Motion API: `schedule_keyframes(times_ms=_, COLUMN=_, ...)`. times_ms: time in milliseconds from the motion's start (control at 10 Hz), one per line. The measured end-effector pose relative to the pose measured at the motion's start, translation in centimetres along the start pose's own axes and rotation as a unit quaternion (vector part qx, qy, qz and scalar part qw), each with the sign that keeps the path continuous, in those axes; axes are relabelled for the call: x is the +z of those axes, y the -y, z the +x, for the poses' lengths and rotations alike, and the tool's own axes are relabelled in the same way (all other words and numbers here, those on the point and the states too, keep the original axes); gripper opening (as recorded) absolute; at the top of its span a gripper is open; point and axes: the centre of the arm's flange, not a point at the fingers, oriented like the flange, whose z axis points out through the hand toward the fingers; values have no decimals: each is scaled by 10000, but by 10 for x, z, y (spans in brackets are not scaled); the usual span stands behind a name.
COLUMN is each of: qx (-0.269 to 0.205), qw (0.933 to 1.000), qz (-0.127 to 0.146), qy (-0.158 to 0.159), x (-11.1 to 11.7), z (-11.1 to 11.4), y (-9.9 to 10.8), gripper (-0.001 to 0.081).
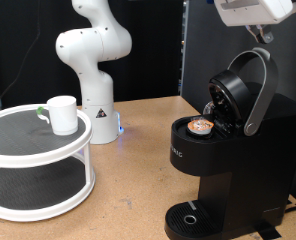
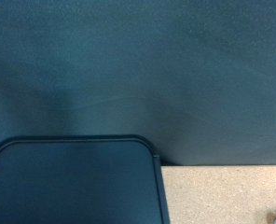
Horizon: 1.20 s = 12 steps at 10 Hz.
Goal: Make a cup of coffee with the keurig machine
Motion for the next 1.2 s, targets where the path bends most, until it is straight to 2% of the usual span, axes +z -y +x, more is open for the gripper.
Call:
schedule_keyframes(times_ms=100, qx=29, qw=10000, qz=-12, qy=27, x=4, z=1, y=3, gripper=70)
schedule_keyframes(times_ms=200, qx=55, qw=10000, qz=-29, qy=47, x=8, z=2, y=4, gripper=12)
schedule_keyframes(times_ms=600, qx=140, qw=9998, qz=-92, qy=133, x=27, z=3, y=-1, gripper=7)
schedule_keyframes(times_ms=900, qx=24, qw=9999, qz=72, qy=127, x=23, z=0, y=-6, gripper=7)
schedule_keyframes(times_ms=1200, qx=-302, qw=9988, qz=305, qy=254, x=3, z=-20, y=-22, gripper=7)
